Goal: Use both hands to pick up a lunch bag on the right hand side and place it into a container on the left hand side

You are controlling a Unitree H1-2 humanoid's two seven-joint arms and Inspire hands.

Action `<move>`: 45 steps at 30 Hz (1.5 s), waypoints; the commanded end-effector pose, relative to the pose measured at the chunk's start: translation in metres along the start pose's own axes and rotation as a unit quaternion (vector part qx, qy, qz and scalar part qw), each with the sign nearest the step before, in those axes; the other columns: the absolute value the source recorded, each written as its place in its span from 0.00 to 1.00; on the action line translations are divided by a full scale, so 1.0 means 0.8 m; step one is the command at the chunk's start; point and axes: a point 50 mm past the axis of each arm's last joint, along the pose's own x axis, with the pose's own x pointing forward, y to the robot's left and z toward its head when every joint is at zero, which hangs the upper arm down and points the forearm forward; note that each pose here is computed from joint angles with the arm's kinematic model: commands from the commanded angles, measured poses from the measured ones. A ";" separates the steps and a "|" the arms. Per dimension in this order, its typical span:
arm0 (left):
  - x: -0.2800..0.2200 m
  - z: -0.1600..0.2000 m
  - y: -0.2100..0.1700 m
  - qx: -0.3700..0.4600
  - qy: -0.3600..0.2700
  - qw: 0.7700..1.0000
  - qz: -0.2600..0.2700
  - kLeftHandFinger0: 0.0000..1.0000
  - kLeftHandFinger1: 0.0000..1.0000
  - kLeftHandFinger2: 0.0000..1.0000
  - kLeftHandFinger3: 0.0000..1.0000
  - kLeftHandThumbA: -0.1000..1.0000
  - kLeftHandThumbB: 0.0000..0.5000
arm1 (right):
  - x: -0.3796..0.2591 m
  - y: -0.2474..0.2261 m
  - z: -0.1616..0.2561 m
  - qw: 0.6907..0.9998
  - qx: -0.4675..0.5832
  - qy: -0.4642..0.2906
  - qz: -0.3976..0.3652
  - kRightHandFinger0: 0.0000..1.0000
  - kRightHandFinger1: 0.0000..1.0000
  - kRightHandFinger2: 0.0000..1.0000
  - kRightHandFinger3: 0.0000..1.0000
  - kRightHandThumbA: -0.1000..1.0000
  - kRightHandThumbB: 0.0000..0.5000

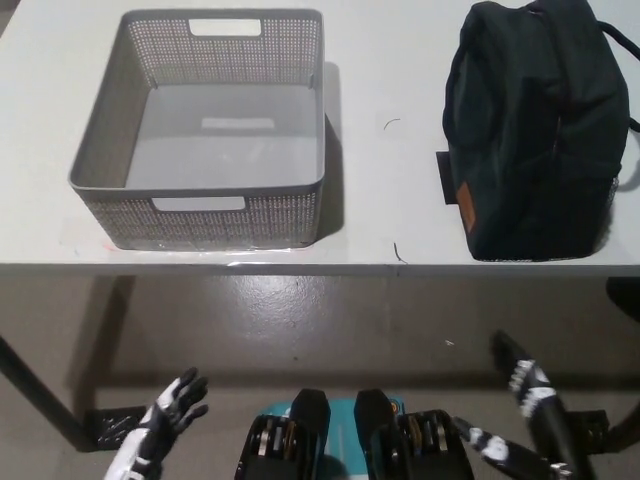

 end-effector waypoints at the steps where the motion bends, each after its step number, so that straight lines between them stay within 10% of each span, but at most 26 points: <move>1: 0.019 0.042 -0.022 -0.002 -0.084 0.995 -0.055 1.00 1.00 1.00 1.00 1.00 0.47 | -0.006 -0.032 0.046 0.995 -0.020 -0.093 -0.027 1.00 1.00 1.00 1.00 1.00 0.53; 9: 0.062 0.104 -0.048 0.015 -0.152 0.983 -0.099 1.00 1.00 1.00 1.00 1.00 0.56 | -0.015 -0.072 0.104 0.982 -0.034 -0.151 -0.111 1.00 1.00 1.00 1.00 0.98 0.54; 14: 0.123 0.177 -0.059 0.037 -0.251 0.959 -0.128 1.00 1.00 1.00 1.00 1.00 0.44 | 0.012 -0.102 0.149 0.959 -0.017 -0.227 -0.167 1.00 1.00 1.00 1.00 0.96 0.50; 20: 0.201 0.235 -0.065 0.059 -0.311 0.945 -0.086 1.00 1.00 1.00 1.00 1.00 0.59 | 0.055 -0.125 0.168 0.946 0.007 -0.259 -0.194 1.00 1.00 1.00 1.00 0.99 0.48; 35: 0.342 0.273 -0.073 0.135 -0.274 0.951 -0.053 1.00 1.00 1.00 1.00 1.00 0.77 | 0.147 -0.166 0.175 0.946 0.042 -0.238 -0.214 1.00 1.00 1.00 1.00 0.99 0.51; 41: 0.380 0.258 -0.095 0.079 -0.232 0.968 -0.045 1.00 1.00 1.00 1.00 1.00 0.71 | 0.176 -0.186 0.168 0.954 0.039 -0.217 -0.205 1.00 1.00 1.00 1.00 0.90 0.31; 45: 0.415 0.273 -0.118 0.026 -0.190 0.980 -0.052 1.00 1.00 1.00 1.00 1.00 0.72 | 0.221 -0.195 0.192 0.953 0.026 -0.225 -0.203 1.00 1.00 1.00 1.00 0.88 0.38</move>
